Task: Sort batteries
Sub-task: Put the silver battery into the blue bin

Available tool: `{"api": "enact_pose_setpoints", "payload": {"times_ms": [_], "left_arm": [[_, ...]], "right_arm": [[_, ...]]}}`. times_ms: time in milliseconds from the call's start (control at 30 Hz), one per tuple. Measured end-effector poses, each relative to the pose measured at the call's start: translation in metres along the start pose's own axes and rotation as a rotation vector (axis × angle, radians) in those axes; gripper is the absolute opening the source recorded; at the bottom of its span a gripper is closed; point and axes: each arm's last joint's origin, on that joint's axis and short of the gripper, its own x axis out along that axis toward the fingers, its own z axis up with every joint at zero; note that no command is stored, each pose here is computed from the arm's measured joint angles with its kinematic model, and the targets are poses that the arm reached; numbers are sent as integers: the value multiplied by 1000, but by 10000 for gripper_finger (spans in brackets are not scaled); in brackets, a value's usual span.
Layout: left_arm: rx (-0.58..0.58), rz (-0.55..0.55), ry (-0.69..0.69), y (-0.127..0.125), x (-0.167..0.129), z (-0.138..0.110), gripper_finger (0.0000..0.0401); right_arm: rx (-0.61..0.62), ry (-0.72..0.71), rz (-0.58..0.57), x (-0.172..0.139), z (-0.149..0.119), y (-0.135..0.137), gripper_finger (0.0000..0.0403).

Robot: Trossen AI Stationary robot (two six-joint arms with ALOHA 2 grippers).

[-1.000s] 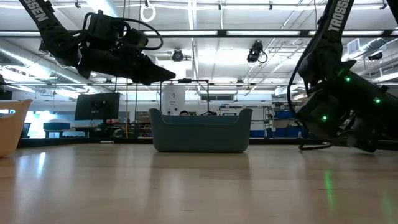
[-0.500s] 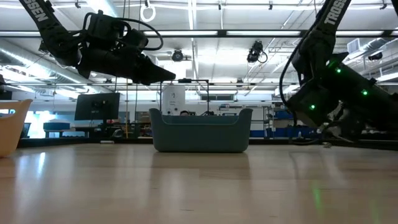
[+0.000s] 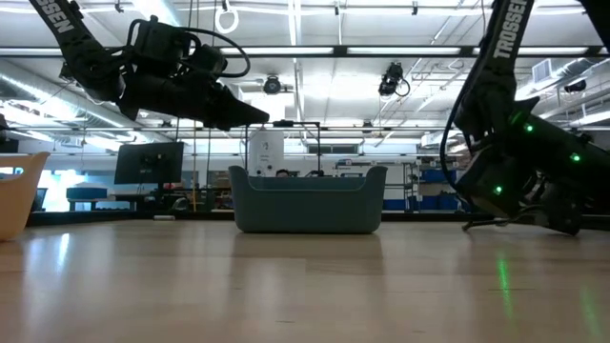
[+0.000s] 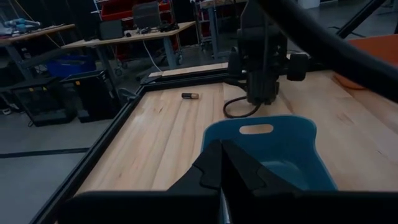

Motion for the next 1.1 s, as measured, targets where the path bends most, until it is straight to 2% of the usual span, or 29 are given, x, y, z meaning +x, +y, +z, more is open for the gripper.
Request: {"api": "enact_pose_setpoints", "payload": {"times_ms": [400,867,1100], "left_arm": [[1,0,0,0,0,0,10],[1,1,0,0,0,0,10],[0,1,0,0,0,0,10]], "right_arm": [[-6,-1,4,-10,-3,1,13],[23,5,67,1,0,-7,12],[-110,-192,81,-32,5,8,12]]}}
